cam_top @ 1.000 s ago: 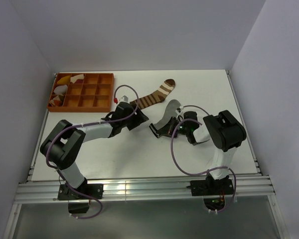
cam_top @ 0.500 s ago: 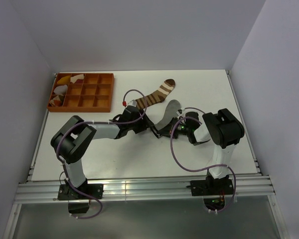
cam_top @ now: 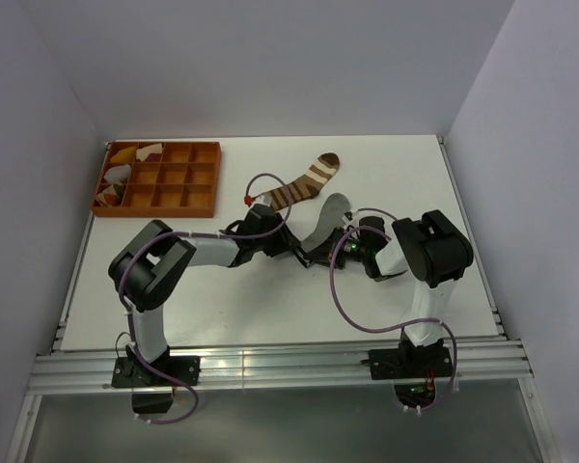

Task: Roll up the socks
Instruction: Roll the sock at the center of the board.

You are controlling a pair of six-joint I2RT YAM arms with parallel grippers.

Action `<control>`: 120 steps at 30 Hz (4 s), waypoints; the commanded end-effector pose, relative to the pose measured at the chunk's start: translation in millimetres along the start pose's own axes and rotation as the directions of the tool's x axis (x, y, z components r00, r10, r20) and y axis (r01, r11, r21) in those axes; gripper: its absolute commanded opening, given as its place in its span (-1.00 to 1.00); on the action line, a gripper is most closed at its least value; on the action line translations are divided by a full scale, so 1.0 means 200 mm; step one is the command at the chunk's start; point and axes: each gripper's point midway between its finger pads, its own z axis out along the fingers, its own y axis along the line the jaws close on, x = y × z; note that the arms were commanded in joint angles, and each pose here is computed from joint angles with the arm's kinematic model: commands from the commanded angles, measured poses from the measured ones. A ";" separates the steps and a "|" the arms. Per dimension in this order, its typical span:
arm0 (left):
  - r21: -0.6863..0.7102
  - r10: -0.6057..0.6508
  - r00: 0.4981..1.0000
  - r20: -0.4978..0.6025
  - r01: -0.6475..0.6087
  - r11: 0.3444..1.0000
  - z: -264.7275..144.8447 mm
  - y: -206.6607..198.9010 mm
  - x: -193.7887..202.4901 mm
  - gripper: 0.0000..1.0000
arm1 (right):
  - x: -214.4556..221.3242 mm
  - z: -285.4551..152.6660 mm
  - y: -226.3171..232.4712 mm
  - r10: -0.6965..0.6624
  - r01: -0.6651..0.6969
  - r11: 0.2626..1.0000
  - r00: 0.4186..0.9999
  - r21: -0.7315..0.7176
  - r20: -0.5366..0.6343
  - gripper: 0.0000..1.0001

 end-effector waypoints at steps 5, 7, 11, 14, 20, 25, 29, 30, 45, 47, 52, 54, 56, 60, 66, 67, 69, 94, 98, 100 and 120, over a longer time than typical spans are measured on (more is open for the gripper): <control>-0.136 0.051 0.997 -0.061 -0.059 0.989 0.04 0.17 0.10 -0.50 | 0.03 -0.01 -0.13 0.030 -0.028 0.995 0.999 0.100 -0.013 -1.00; -0.143 0.063 0.996 -0.062 -0.072 0.987 0.04 0.17 0.09 -0.75 | 0.02 -0.02 -0.13 0.002 0.000 0.992 1.000 0.123 -0.012 -0.95; -0.165 0.088 0.992 -0.086 -0.102 0.981 0.02 0.16 0.08 -0.99 | -0.03 -0.06 -0.07 -0.104 0.101 0.982 0.995 0.159 0.008 -0.66; -0.215 0.120 0.991 -0.053 -0.129 0.968 0.01 0.17 0.02 -0.99 | -0.10 -0.09 0.02 -0.206 0.193 0.965 0.977 0.179 0.056 -0.38; -0.295 0.200 0.978 -0.052 -0.207 0.933 -0.04 0.18 -0.04 -0.99 | -0.16 -0.17 0.15 -0.494 0.444 0.832 0.866 0.334 0.080 -0.03; -0.290 0.233 0.970 -0.063 -0.241 0.926 -0.04 0.14 -0.05 -0.99 | -0.14 -0.16 0.24 -0.685 0.598 0.676 0.725 0.430 0.070 0.08; -0.292 0.235 0.969 -0.082 -0.248 0.924 -0.04 0.15 -0.03 -0.99 | -0.11 -0.10 0.25 -0.757 0.660 0.595 0.652 0.459 0.044 0.14; -0.292 0.234 0.969 -0.084 -0.249 0.923 -0.04 0.15 -0.03 -0.99 | -0.08 -0.08 0.25 -0.770 0.677 0.576 0.638 0.457 0.026 0.15; -0.285 0.255 0.960 -0.118 -0.278 0.917 -0.04 0.14 -0.01 -0.99 | 0.02 0.10 0.27 -0.891 0.774 0.313 0.440 0.550 -0.112 0.14; -0.283 0.250 0.961 -0.117 -0.274 0.919 -0.04 0.14 -0.02 -0.99 | 0.04 0.12 0.24 -0.889 0.781 0.300 0.437 0.548 -0.137 0.12; -0.276 0.236 0.964 -0.118 -0.260 0.925 -0.03 0.13 -0.01 -0.99 | 0.07 0.17 0.20 -0.888 0.789 0.284 0.431 0.545 -0.161 0.08; -0.277 0.227 0.966 -0.120 -0.252 0.927 -0.03 0.13 -0.01 -0.99 | 0.10 0.19 0.20 -0.890 0.798 0.290 0.428 0.528 -0.159 0.07; -0.275 0.217 0.969 -0.121 -0.243 0.930 -0.03 0.13 0.00 -0.99 | 0.12 0.20 0.22 -0.888 0.795 0.318 0.440 0.516 -0.130 0.06; -0.259 0.193 0.975 -0.113 -0.216 0.941 -0.03 0.12 0.00 -0.99 | 0.14 0.18 0.23 -0.883 0.784 0.356 0.461 0.508 -0.092 0.05; -0.264 0.172 0.978 -0.118 -0.198 0.944 -0.03 0.16 0.01 -0.99 | 0.10 0.11 0.34 -0.904 0.775 0.370 0.428 0.512 0.005 0.05; -0.267 0.171 0.978 -0.119 -0.197 0.943 -0.03 0.17 0.01 -0.99 | 0.08 0.09 0.37 -0.904 0.765 0.377 0.426 0.521 0.029 0.05; -0.268 0.172 0.978 -0.121 -0.199 0.943 -0.03 0.17 0.01 -0.99 | 0.07 0.06 0.36 -0.902 0.749 0.390 0.427 0.536 0.060 0.07; -0.263 0.174 0.973 -0.154 -0.210 0.942 -0.04 0.17 0.03 -0.99 | 0.09 0.11 0.28 -0.967 0.803 0.207 0.253 0.559 -0.006 0.09; -0.259 0.171 0.973 -0.157 -0.208 0.943 -0.04 0.16 0.03 -0.99 | 0.10 0.14 0.27 -0.973 0.815 0.171 0.229 0.553 -0.037 0.06; -0.259 0.169 0.973 -0.155 -0.205 0.944 -0.04 0.16 0.03 -0.99 | 0.12 0.16 0.25 -0.972 0.819 0.160 0.228 0.551 -0.056 0.04; -0.219 0.124 0.987 -0.099 -0.143 0.965 -0.07 0.11 -0.03 -0.78 | 0.18 0.18 0.15 -0.920 0.789 0.280 0.382 0.547 -0.081 -1.00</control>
